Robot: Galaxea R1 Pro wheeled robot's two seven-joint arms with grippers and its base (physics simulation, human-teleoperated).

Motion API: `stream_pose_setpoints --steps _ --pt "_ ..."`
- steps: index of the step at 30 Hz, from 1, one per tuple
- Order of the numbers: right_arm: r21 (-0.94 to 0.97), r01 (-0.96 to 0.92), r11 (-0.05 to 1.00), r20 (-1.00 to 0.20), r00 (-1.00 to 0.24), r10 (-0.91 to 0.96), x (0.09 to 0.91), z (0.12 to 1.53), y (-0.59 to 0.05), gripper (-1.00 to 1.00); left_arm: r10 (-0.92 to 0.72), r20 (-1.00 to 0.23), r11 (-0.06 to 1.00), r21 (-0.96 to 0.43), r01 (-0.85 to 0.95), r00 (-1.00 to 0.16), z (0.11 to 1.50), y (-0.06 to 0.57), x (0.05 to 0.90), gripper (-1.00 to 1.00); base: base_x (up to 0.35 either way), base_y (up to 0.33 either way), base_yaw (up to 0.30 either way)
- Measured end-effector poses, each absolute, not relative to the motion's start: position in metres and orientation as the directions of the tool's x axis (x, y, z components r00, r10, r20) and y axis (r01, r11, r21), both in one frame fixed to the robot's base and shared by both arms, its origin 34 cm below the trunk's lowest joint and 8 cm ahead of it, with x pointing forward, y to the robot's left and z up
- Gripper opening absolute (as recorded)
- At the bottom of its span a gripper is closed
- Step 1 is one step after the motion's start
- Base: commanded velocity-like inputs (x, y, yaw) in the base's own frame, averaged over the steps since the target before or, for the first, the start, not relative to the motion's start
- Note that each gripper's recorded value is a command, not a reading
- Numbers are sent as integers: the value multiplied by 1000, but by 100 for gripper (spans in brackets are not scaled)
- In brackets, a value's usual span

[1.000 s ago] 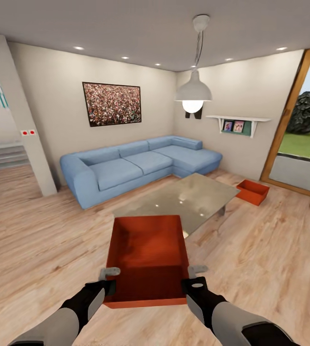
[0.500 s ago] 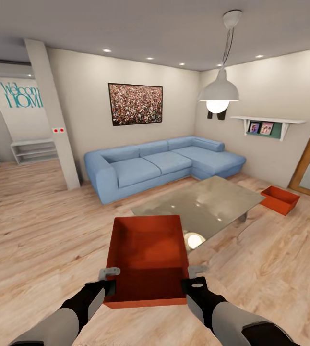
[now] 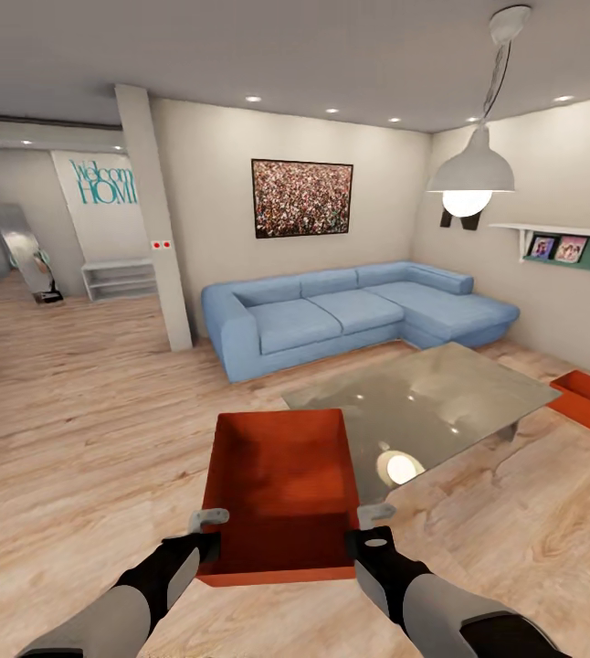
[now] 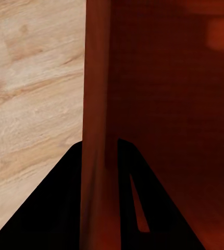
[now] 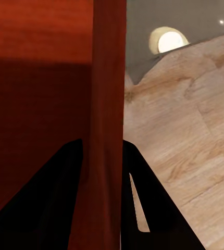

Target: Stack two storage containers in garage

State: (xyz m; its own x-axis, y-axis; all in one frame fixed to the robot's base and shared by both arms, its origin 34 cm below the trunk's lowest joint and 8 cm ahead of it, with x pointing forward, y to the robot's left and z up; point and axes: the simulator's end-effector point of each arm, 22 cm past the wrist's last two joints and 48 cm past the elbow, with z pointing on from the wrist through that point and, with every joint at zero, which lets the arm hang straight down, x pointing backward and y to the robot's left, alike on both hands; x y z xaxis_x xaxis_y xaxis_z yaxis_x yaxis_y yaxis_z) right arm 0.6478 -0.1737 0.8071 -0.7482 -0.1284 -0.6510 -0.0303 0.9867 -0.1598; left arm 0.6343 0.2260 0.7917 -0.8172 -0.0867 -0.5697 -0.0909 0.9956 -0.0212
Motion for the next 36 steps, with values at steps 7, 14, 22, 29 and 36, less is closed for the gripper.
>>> stream_pose_setpoints --steps 7,14,22,29,36 --pt "-160 -30 987 -651 -748 -128 648 807 -174 -100 -87 -570 996 -21 -91 -817 792 226 634 -100 0 0 280" --pt "-160 -30 987 -651 -748 -128 648 807 -174 -100 -87 -570 996 -21 -91 -817 792 226 634 -100 0 0 280" --pt "-160 -30 987 -651 -748 -128 648 807 -174 -100 -87 -570 996 -21 -91 -817 792 226 634 -100 0 0 280" --pt "-160 -30 987 -651 -748 -128 648 807 -174 -100 -87 -570 996 -21 -91 -817 792 226 634 -100 0 0 280" --pt "-160 -30 987 -651 -748 -128 648 807 -174 -100 -87 -570 996 -21 -91 -817 792 226 634 -100 0 0 280"
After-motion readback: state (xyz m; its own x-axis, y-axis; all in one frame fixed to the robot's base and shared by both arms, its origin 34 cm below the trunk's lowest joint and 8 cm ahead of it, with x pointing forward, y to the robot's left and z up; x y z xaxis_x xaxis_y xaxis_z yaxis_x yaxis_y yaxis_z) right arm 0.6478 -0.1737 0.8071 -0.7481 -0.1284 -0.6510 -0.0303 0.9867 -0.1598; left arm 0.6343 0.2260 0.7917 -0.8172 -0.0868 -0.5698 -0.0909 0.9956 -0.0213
